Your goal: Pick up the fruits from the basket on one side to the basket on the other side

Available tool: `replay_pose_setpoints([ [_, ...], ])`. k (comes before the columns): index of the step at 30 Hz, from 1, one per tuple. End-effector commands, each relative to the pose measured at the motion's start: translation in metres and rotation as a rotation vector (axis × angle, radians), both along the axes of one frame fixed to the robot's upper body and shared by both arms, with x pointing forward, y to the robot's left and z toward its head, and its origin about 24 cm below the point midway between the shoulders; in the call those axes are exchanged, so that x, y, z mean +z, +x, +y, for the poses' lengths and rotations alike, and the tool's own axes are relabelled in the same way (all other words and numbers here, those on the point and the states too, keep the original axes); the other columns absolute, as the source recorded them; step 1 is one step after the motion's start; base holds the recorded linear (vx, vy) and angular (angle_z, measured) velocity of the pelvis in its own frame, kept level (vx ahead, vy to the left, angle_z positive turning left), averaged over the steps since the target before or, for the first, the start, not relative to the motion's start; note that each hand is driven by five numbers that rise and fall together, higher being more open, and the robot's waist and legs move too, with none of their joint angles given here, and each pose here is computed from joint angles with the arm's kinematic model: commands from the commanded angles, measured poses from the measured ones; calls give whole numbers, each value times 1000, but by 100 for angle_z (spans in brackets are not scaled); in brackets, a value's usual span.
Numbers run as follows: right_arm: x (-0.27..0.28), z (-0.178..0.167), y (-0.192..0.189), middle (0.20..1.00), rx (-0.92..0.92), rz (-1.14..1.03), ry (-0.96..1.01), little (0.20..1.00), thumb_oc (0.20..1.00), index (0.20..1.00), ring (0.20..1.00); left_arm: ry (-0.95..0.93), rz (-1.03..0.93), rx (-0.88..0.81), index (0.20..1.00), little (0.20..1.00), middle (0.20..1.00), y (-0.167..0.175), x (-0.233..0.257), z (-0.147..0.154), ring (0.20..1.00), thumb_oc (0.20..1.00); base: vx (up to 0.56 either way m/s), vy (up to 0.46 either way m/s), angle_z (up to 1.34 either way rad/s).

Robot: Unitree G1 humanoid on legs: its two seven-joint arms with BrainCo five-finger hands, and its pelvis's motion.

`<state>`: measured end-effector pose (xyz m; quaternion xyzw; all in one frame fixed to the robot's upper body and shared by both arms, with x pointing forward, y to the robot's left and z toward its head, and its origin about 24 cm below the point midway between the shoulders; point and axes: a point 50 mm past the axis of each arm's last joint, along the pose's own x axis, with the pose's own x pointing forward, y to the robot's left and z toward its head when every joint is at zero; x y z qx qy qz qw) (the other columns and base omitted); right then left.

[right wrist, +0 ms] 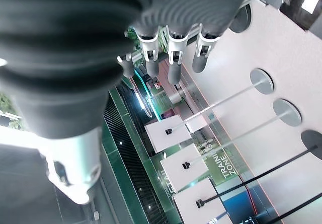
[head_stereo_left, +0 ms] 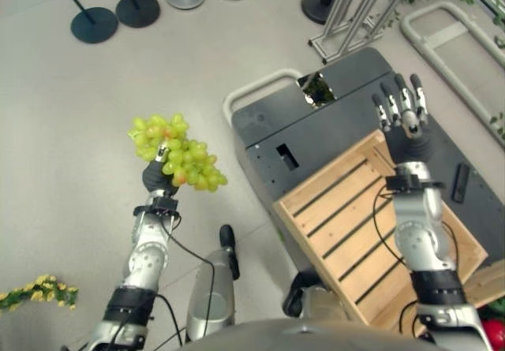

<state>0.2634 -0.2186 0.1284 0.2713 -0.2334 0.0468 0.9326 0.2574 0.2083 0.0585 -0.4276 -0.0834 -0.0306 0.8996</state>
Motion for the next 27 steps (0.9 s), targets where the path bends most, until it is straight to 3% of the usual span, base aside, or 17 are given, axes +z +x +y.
replay_pose_setpoints([
  [1, 8, -5, -8, 1000, -47, -66, -42, 1000, 1000, 1000, 1000, 93, -176, 53, 200, 200, 200, 0, 35, 10, 200, 200, 83, 86, 50],
  [9, -2, -20, -12, 1000, -123, -12, -142, 1000, 1000, 1000, 1000, 121, -218, 65, 200, 200, 200, 11, 43, 0, 200, 200, 151, -64, 57],
  [27, 5, -54, -22, 1000, -305, -23, -147, 1000, 1000, 1000, 1000, 149, -204, -17, 200, 200, 200, 18, 38, -24, 200, 200, 64, -218, 137],
])
